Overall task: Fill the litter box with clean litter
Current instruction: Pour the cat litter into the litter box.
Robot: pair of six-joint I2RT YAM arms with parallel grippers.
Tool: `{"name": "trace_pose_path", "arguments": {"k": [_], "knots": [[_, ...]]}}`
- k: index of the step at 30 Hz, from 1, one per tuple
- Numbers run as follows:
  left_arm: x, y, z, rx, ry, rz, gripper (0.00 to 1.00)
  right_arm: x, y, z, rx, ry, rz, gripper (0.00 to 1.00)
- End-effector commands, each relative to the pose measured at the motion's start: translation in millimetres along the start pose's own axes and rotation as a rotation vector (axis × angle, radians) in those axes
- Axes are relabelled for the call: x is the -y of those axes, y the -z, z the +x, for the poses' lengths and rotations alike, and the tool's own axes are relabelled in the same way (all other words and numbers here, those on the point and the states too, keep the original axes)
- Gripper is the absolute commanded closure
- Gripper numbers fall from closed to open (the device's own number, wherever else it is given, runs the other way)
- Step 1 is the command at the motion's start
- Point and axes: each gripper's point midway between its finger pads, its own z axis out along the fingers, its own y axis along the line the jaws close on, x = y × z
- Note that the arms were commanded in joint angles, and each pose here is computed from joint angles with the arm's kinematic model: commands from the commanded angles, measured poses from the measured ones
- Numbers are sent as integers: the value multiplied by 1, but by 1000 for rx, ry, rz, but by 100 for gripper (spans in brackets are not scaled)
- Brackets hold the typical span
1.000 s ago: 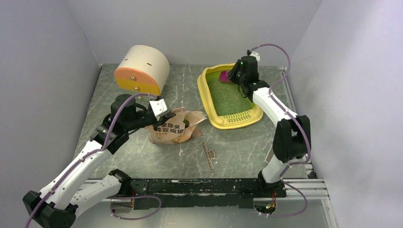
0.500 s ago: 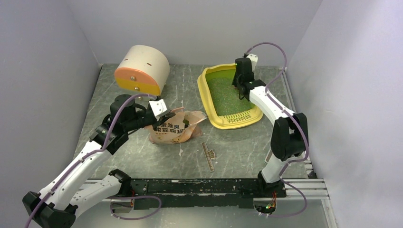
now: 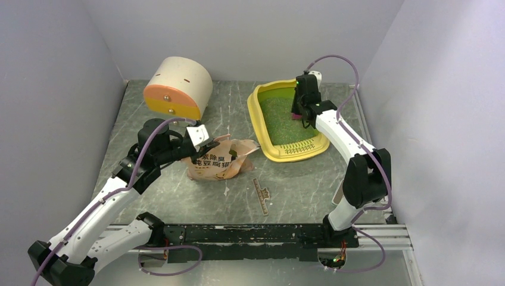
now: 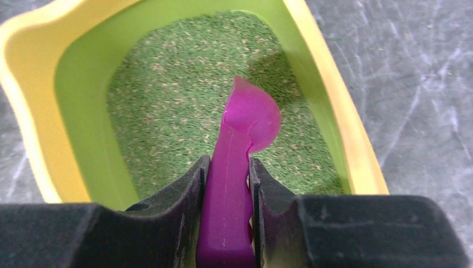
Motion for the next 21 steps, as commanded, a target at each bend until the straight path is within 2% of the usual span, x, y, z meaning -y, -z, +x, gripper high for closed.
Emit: {"name": "trace_pose_path", "arguments": {"k": [1,8,14,18,21], "knots": [[-4,6,-9,18,-32,-21,95,30,14,3,-3,69,136,100],[-4,7,-8,-1,-40,-13,95,29,37,10,-59,83,106,100],[-2,5,-7,-9,-46,2,95,11,63,16,-82,23,-22,100],[0,6,-4,-15,-35,10,95,26,54,37,-115,50,48,100],[2,6,-5,1,-37,10,95,34,48,35,-107,80,99,100]]}}
